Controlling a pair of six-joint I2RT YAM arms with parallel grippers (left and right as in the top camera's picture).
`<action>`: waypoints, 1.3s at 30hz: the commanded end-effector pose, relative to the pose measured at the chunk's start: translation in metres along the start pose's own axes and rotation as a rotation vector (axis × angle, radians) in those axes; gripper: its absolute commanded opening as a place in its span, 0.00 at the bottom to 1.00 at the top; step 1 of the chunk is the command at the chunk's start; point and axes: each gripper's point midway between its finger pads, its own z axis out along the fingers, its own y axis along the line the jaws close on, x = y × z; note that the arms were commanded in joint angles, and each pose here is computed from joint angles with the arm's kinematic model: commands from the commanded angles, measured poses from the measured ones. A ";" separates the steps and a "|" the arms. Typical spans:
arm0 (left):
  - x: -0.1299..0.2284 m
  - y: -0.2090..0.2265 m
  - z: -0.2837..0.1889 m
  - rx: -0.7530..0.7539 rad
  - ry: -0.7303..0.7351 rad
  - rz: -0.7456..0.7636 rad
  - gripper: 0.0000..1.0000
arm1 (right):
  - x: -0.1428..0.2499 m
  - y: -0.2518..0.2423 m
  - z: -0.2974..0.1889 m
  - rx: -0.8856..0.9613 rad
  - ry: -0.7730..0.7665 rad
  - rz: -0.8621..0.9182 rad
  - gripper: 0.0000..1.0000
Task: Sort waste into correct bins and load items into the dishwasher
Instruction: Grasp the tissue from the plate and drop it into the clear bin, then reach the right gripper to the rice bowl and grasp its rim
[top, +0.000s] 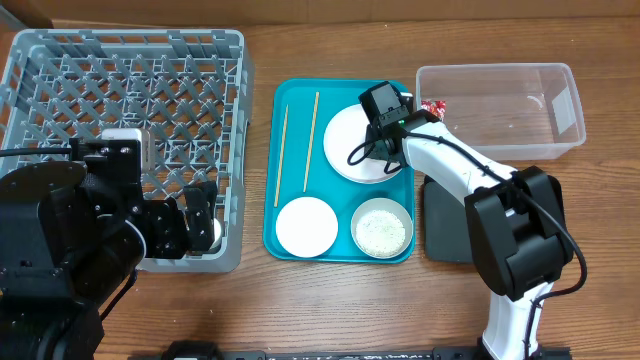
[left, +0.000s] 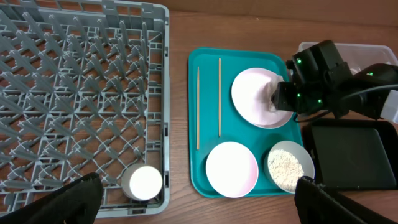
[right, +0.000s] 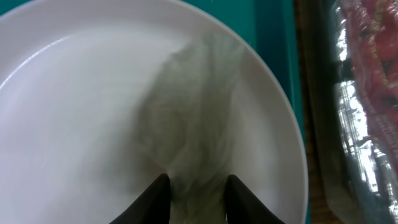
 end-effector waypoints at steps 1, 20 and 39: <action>-0.002 0.001 -0.002 -0.008 -0.013 -0.010 1.00 | 0.016 0.013 0.008 -0.055 0.065 -0.016 0.29; -0.002 0.001 -0.002 -0.008 -0.013 -0.010 1.00 | -0.077 -0.012 -0.135 -0.201 -0.226 0.050 0.04; -0.002 0.001 -0.002 -0.008 -0.013 -0.009 1.00 | -0.077 -0.080 -0.135 -0.164 -0.132 0.073 0.68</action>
